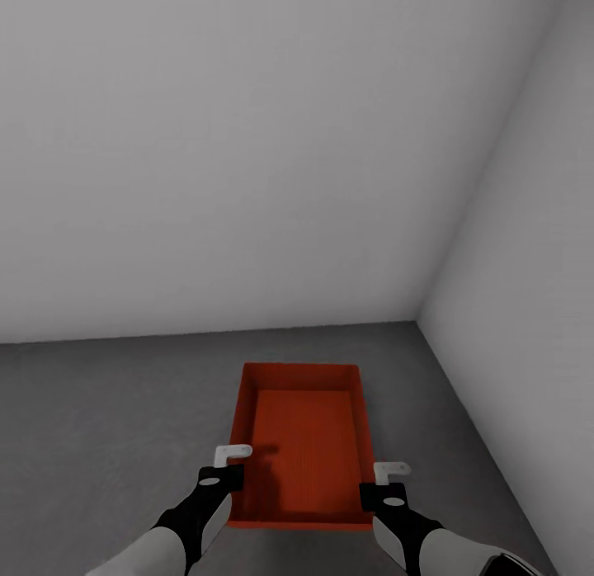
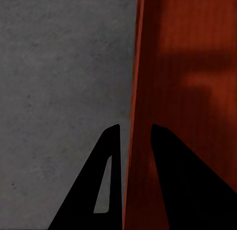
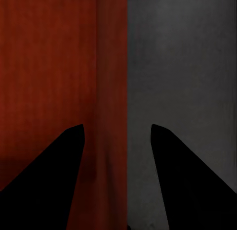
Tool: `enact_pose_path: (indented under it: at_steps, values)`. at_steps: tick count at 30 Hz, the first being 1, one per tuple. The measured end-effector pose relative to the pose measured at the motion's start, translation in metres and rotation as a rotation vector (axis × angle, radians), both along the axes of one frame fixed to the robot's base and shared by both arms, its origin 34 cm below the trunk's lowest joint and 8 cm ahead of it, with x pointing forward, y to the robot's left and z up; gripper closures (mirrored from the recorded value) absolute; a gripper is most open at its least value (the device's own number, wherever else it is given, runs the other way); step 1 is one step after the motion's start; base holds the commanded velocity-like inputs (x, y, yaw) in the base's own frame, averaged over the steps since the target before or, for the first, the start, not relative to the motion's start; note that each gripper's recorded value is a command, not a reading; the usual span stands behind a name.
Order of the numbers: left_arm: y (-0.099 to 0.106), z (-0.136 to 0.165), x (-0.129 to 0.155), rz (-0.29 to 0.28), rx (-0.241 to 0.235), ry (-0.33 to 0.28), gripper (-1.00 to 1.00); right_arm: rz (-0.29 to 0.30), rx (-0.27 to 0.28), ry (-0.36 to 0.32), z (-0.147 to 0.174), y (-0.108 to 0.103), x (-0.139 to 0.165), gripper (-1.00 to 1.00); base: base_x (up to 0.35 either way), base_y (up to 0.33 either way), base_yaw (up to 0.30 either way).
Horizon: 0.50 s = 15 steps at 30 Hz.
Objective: Move the two storage containers from the living room to the garage. In the garage, place one container on the floor and stack the other container on top of it (either order is fine).
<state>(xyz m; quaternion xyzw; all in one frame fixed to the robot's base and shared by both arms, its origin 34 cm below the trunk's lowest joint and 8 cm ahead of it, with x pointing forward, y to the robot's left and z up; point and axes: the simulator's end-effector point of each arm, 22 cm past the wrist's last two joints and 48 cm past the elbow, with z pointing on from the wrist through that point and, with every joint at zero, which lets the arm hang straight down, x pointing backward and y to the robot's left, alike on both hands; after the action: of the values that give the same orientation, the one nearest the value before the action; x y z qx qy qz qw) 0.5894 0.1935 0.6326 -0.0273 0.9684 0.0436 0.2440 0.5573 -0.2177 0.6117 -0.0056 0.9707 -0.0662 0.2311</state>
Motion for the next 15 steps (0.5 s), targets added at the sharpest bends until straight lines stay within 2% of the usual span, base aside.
enact_pose_path:
  at_steps: [6, 10, 15]
  values:
    - [0.0000, -0.0001, 0.0001, 0.000, 0.000, 0.000, 1.00, 0.000, 0.000, 0.000, -0.0001, 0.0000, 0.0001, 1.00, 0.177, 0.000, -0.293]
    - [0.0000, -0.0001, 0.0003, 0.000, 0.000, 0.000, 1.00, 0.000, 0.000, 0.000, -0.0001, 0.0001, 0.0002, 1.00, 0.075, 0.000, -0.287]
    - [0.0003, -0.0003, 0.0002, 0.000, 0.000, 0.000, 1.00, 0.000, 0.001, 0.000, -0.0002, 0.0003, 0.0002, 1.00, 0.005, 0.000, -0.046]
